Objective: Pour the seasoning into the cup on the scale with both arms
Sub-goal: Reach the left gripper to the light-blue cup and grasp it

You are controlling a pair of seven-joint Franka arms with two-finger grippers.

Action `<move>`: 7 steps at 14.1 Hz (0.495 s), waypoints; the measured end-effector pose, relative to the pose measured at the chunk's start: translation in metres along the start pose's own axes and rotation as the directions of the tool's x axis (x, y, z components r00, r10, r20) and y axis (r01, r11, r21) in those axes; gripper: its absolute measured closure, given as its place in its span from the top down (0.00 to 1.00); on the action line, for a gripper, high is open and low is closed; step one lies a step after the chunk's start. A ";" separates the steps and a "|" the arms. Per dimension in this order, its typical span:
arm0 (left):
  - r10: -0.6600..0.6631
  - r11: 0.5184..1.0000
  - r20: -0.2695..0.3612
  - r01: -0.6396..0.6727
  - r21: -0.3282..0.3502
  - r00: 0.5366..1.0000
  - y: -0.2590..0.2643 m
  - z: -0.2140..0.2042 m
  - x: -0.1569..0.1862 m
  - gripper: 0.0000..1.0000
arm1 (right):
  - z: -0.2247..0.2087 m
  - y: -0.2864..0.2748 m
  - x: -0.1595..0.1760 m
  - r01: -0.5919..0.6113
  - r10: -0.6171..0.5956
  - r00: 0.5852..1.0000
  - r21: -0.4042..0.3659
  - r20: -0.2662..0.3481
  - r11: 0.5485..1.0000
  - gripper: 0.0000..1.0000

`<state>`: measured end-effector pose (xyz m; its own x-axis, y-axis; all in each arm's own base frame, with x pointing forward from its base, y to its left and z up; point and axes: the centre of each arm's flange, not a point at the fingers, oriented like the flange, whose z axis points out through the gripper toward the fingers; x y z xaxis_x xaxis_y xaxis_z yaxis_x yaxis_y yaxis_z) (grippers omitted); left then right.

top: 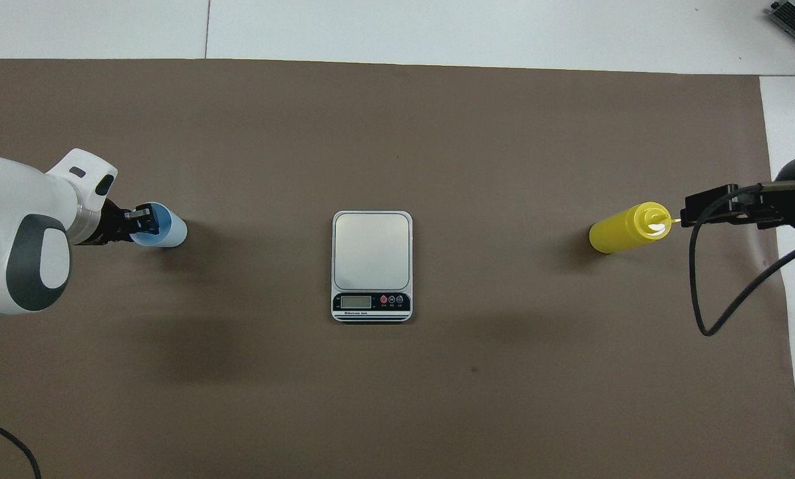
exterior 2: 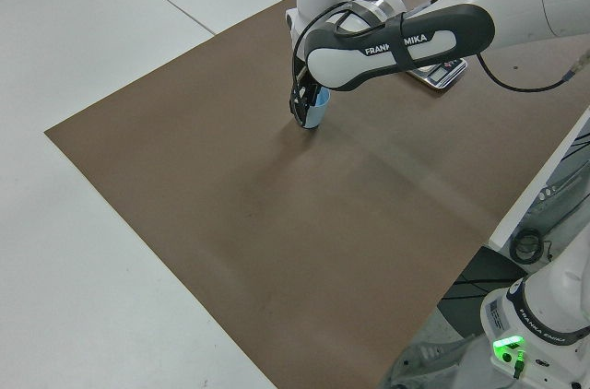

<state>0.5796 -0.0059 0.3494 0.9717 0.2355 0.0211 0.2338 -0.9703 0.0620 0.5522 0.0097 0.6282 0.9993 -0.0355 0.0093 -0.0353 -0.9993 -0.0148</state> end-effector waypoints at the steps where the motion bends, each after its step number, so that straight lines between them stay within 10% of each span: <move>1: 0.007 1.000 0.000 -0.007 0.000 1.000 0.000 0.000 0.000 0.29 | 0.000 0.000 0.000 0.000 0.000 1.000 0.000 0.000 1.000 1.00; 3: 0.023 1.000 -0.001 -0.023 0.000 1.000 0.000 -0.003 0.002 0.07 | 0.000 0.000 0.000 0.000 0.000 1.000 0.000 0.000 1.000 1.00; 7: 0.059 0.998 -0.012 -0.059 -0.004 0.998 0.004 -0.031 0.016 0.03 | 0.000 0.000 0.000 0.000 0.000 1.000 0.000 0.000 1.000 1.00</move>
<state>0.5947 -0.0043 0.3807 0.9833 0.1782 0.0370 0.1756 -0.9823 0.0646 0.5522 0.0097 0.6282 0.9993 -0.0355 0.0094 -0.0353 -0.9993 -0.0148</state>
